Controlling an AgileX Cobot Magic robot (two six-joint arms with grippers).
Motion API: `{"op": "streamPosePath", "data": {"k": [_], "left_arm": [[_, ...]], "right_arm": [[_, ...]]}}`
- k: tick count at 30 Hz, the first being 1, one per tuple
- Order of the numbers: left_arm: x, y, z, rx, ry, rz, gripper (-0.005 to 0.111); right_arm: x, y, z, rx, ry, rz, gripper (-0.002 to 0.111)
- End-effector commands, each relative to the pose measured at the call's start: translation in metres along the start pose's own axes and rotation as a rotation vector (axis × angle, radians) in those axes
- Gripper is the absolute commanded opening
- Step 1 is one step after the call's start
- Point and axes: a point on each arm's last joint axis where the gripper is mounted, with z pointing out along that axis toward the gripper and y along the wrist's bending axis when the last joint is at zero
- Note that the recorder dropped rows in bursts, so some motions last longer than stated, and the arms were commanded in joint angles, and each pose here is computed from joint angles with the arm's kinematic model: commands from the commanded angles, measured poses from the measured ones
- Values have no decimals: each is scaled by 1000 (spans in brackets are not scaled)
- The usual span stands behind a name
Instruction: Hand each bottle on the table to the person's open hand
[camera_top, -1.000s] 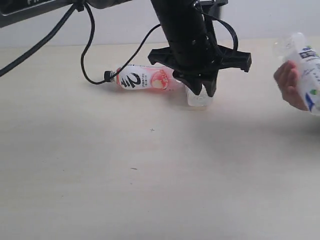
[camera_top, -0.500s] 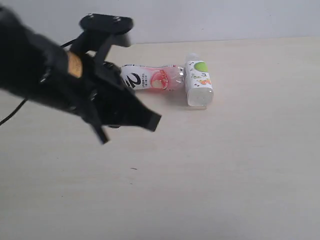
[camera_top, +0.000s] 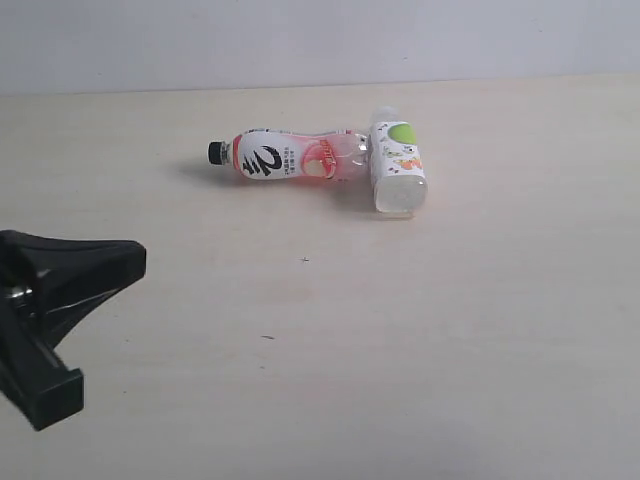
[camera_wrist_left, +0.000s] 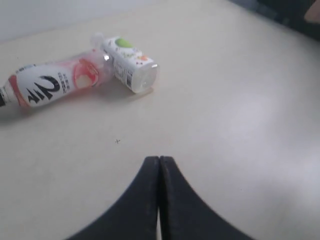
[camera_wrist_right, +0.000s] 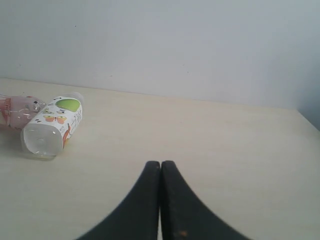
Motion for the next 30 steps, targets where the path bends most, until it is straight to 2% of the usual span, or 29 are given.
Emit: {"op": "streamPosePath", "data": {"k": [1,7,15,30], "left_arm": [[3,1,-14,6,-116,26,0],[1,1,-19,5,-146,85,0],[5,1,-19,7,-103,90,0],[5,1,-19,7,-102,92,0]], "right_arm": [[1,0,0,5,-9,-2,0],[1,0,0,5,-9,-2,0],[1,0,0,5,-9,-2,0],[1,0,0,5,-9,-2,0]]}}
